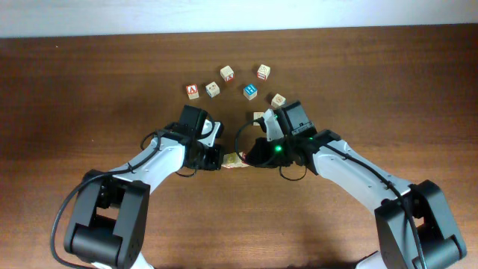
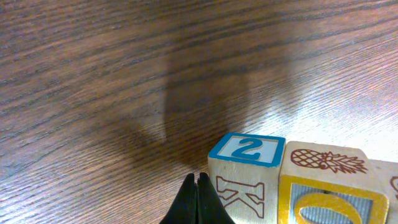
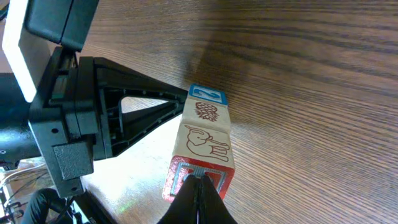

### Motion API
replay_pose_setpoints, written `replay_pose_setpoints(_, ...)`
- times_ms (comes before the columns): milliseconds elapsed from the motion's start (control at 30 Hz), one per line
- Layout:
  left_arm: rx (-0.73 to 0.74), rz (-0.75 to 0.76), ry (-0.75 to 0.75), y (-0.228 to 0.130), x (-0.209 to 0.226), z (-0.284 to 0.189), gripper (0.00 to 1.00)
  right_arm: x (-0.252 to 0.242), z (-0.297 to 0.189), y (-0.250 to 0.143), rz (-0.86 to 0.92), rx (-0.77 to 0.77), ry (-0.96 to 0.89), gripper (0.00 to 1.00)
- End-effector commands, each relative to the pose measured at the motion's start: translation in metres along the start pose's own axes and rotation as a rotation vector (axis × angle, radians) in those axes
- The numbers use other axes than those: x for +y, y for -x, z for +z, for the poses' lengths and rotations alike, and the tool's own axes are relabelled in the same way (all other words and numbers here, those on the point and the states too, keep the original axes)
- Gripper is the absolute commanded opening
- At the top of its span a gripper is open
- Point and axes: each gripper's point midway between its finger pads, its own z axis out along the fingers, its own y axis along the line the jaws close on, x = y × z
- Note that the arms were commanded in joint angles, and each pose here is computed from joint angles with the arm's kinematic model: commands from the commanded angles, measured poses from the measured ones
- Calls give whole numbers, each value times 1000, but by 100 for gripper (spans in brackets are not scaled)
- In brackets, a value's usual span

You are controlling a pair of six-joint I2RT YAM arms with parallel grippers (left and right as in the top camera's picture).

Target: Rotate 3 blocks

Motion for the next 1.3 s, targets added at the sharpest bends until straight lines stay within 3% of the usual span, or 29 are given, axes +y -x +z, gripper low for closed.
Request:
replay_pose_setpoints(0, 19, 17, -121, -3, -27, 1, 0, 12, 5, 0, -27, -3, 7, 4)
replay_pose_setpoints(600, 45, 5, -120, -9, -27, 1, 0, 8, 23, 7, 13, -28, -7, 4)
replay_pose_setpoints(833, -7, -229, 4, 4, 17, -8, 0, 7, 29, 4, 8, -41, -59, 4)
replay_pose_setpoints(1267, -87, -230, 74, 32, 33, -21, 0, 17, 15, 13, -49, -91, -55, 4)
